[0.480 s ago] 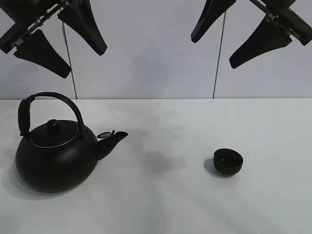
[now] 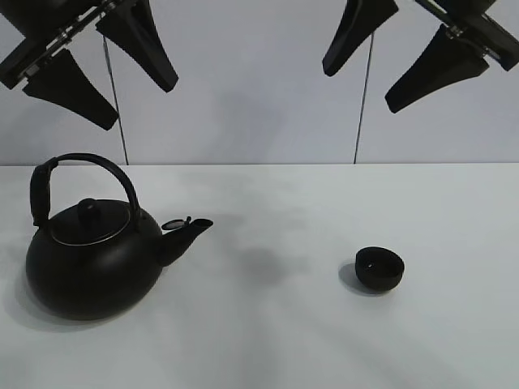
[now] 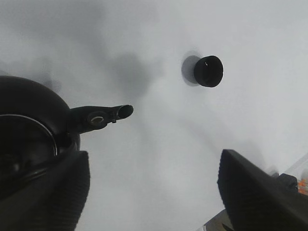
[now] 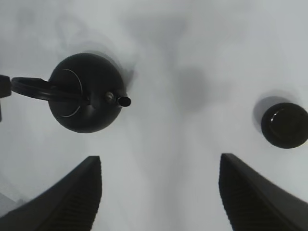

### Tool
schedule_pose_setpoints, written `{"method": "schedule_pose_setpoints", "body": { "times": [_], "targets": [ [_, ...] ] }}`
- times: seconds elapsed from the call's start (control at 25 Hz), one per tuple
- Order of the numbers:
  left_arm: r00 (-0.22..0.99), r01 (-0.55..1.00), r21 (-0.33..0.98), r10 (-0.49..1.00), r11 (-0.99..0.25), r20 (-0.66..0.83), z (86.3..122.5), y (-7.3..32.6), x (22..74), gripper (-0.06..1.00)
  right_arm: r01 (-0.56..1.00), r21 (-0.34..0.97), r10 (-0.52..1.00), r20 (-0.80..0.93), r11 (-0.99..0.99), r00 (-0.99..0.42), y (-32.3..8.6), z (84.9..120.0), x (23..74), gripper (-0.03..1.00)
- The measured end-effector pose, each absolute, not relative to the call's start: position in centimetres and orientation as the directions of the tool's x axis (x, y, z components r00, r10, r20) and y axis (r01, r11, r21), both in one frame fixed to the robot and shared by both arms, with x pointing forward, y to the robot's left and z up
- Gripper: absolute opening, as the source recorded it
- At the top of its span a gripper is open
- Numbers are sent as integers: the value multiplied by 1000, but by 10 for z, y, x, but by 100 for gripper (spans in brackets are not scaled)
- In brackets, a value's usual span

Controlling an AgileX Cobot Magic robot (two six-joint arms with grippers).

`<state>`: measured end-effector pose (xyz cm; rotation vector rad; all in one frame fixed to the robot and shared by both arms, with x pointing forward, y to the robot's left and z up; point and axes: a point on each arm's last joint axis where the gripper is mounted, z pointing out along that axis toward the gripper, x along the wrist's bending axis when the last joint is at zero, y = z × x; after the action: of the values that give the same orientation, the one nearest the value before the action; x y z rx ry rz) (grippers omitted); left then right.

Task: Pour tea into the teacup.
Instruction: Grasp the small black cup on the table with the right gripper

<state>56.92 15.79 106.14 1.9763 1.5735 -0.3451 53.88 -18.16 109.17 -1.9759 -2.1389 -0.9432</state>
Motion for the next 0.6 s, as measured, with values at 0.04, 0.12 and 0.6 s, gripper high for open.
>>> {"method": "schedule_pose_setpoints", "body": {
  "times": [0.04, 0.12, 0.6],
  "targets": [
    [270, 951, 280, 800, -133, -536, 1061, 158, 569, 54, 922, 388, 882, 434, 3, -185, -183, 1091, 539, 47],
    [270, 951, 280, 800, -133, -536, 1061, 158, 569, 54, 920, 391, 893, 400, 36, -206, -185, 1090, 538, 47],
    [270, 951, 280, 800, -133, -536, 1061, 158, 569, 54, 917, 362, 948, 196, 168, -251, -200, 1080, 538, 61]
  ]
}}
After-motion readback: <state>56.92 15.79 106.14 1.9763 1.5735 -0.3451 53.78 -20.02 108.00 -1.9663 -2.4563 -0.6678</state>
